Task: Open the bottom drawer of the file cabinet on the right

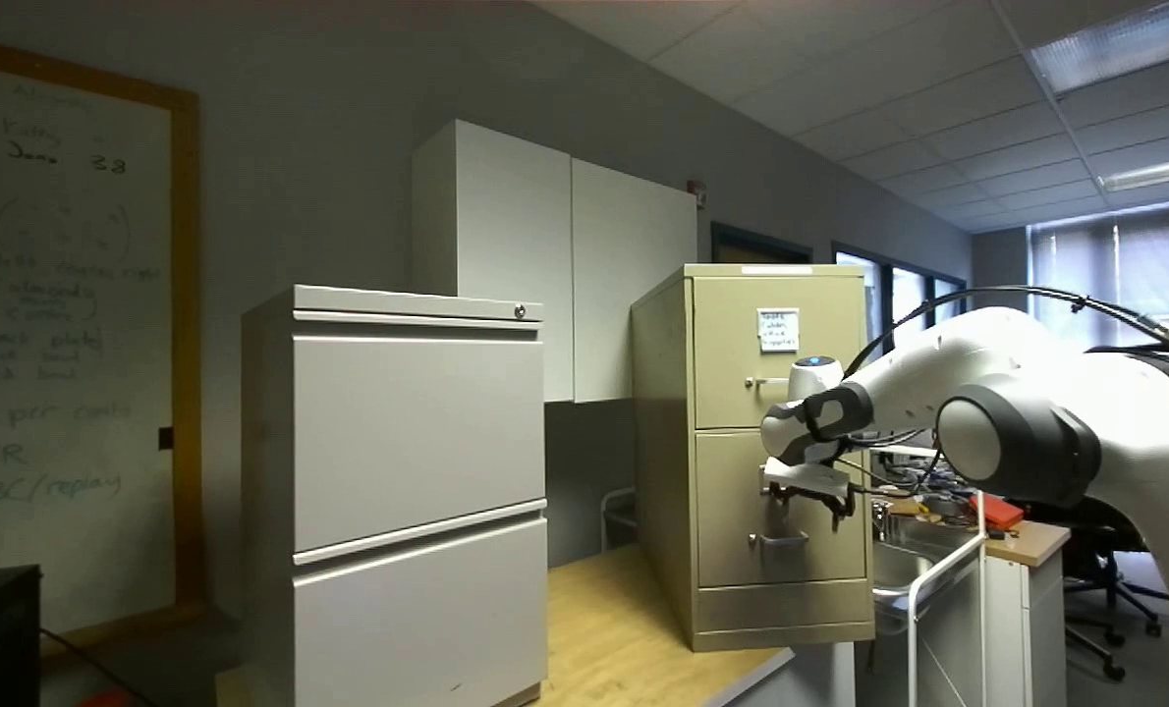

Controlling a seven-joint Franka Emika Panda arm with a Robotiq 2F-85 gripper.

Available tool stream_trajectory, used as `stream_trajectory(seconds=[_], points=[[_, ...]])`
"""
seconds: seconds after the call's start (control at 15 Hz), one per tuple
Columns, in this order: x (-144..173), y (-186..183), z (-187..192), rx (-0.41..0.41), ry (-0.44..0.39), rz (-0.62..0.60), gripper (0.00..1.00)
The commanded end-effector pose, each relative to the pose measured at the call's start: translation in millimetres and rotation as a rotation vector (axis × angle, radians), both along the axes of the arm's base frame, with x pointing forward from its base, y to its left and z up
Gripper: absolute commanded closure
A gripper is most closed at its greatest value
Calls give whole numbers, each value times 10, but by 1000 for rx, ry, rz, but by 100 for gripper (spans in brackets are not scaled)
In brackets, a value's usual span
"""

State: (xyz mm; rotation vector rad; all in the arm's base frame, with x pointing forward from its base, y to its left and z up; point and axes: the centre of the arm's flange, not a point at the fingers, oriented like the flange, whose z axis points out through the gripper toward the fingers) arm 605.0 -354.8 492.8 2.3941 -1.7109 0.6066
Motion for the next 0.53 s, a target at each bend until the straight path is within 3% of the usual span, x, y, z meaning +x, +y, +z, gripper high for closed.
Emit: stream_trajectory(seconds=[0.0, 0.47], points=[[182, 108, -361, -101, -4, -16, 0], [368, 427, -831, -185, 45, 57, 0]])
